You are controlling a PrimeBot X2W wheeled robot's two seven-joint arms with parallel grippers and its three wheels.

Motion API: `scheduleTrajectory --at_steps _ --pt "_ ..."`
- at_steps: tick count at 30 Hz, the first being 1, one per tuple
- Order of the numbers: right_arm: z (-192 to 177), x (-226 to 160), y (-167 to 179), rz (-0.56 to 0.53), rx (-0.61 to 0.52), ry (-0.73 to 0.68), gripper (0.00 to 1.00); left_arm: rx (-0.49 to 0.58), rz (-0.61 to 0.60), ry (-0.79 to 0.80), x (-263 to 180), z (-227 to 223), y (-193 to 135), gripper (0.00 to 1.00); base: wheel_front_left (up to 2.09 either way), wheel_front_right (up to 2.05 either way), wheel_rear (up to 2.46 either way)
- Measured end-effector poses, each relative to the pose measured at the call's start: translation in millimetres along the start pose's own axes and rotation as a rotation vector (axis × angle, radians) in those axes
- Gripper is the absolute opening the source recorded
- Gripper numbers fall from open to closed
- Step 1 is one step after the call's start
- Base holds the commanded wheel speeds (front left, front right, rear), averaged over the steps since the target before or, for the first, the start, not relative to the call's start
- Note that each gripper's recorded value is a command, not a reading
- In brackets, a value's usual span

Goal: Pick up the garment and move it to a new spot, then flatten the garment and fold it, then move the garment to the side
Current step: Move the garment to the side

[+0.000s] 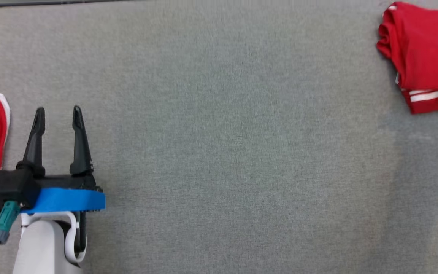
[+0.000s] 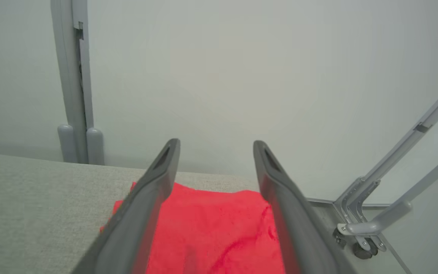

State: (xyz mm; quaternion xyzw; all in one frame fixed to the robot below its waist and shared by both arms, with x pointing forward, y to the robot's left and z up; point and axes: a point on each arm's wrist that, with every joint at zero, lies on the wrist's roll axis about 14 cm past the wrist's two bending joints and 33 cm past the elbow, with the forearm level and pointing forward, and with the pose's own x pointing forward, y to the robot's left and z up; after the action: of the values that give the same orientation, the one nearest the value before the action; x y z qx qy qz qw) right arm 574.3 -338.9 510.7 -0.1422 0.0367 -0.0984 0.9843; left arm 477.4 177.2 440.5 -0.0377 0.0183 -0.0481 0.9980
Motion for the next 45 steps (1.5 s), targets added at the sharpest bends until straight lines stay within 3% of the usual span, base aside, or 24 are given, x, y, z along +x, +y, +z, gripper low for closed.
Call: scheduleTrajectory --at_steps 6,12,17,30,45 --pt "45 -28 56 0.132 0.071 -0.138 1.00 0.001 0.044 -0.027 -30 20 7 1.00 0.00 0.00 0.00" --pt "79 -80 111 0.268 0.192 -0.241 1.00 0.002 0.074 -0.048 -63 35 12 1.00 0.00 0.00 0.00" --pt "74 -117 129 0.316 0.256 -0.240 1.00 -0.002 0.088 -0.059 -81 41 12 1.00 0.00 0.00 0.00" --pt "34 -185 123 0.282 0.332 -0.166 1.00 -0.002 0.094 -0.063 -105 43 8 1.00 0.00 0.00 0.00" --pt "27 -219 108 0.244 0.348 -0.131 1.00 -0.002 0.086 -0.070 -112 45 5 1.00 0.00 0.00 0.00"
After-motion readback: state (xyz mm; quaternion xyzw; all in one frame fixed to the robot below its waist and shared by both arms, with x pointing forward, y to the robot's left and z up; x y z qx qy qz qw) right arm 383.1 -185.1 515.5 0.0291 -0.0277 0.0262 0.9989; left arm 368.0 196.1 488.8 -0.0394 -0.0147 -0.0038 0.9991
